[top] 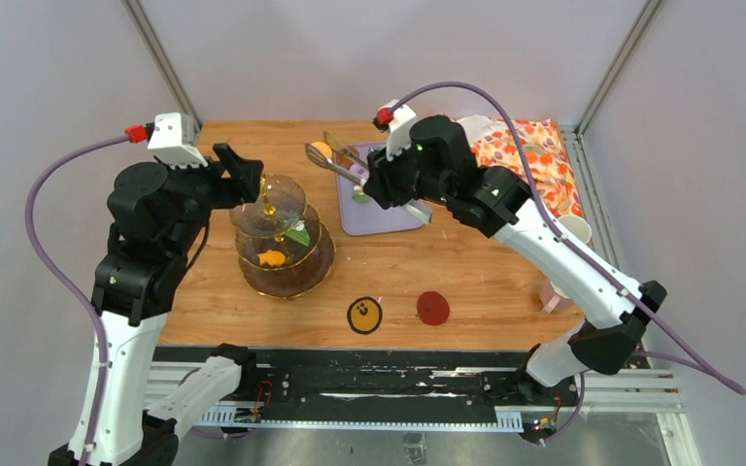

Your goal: Serve the afternoon tea

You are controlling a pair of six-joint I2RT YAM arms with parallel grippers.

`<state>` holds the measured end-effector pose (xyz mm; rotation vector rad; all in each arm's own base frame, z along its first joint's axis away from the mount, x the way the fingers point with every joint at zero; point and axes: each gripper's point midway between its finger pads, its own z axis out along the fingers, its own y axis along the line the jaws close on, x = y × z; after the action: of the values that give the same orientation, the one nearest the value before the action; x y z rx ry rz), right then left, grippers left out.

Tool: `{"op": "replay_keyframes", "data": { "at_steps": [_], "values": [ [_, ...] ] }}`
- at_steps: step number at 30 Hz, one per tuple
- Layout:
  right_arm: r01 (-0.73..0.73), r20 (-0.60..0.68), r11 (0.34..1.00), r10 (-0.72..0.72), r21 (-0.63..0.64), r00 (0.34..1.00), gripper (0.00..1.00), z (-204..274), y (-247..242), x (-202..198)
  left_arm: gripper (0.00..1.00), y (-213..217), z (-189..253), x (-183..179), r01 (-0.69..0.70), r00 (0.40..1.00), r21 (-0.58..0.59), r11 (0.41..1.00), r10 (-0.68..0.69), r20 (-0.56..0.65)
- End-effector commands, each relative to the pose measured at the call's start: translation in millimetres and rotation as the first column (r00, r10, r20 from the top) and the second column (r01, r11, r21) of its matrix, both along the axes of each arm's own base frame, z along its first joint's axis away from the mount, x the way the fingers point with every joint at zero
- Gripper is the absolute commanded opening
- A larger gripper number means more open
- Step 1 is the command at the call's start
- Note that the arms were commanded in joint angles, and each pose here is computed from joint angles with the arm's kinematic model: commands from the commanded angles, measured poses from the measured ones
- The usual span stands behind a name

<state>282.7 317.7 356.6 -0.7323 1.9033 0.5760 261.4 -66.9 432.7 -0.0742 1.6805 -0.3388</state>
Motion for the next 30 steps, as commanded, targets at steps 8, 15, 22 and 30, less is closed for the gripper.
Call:
{"op": "replay_keyframes", "data": {
  "at_steps": [8, 15, 22, 30],
  "values": [
    [-0.214, -0.002, 0.977, 0.214, 0.001, 0.977, 0.17, -7.2, 79.0, -23.5, 0.74, 13.6, 13.8, -15.2, -0.051, 0.998, 0.006, 0.999, 0.051, 0.040],
    [-0.244, -0.029, 0.970, 0.243, -0.014, 0.970, 0.20, -21.2, 96.6, -23.4, 0.74, 14.9, 10.9, -15.7, -0.056, 0.998, 0.012, 0.998, 0.055, 0.035],
    [-0.254, -0.032, 0.967, 0.253, -0.019, 0.967, 0.38, -23.7, 103.5, -24.3, 0.74, 14.4, 9.0, -15.4, -0.053, 0.998, 0.015, 0.998, 0.053, 0.034],
    [-0.234, -0.004, 0.972, 0.234, -0.019, 0.972, 0.46, -14.2, 97.2, -23.3, 0.74, 12.9, 5.8, -13.4, -0.049, 0.998, 0.013, 0.999, 0.049, 0.028]
  ]
}}
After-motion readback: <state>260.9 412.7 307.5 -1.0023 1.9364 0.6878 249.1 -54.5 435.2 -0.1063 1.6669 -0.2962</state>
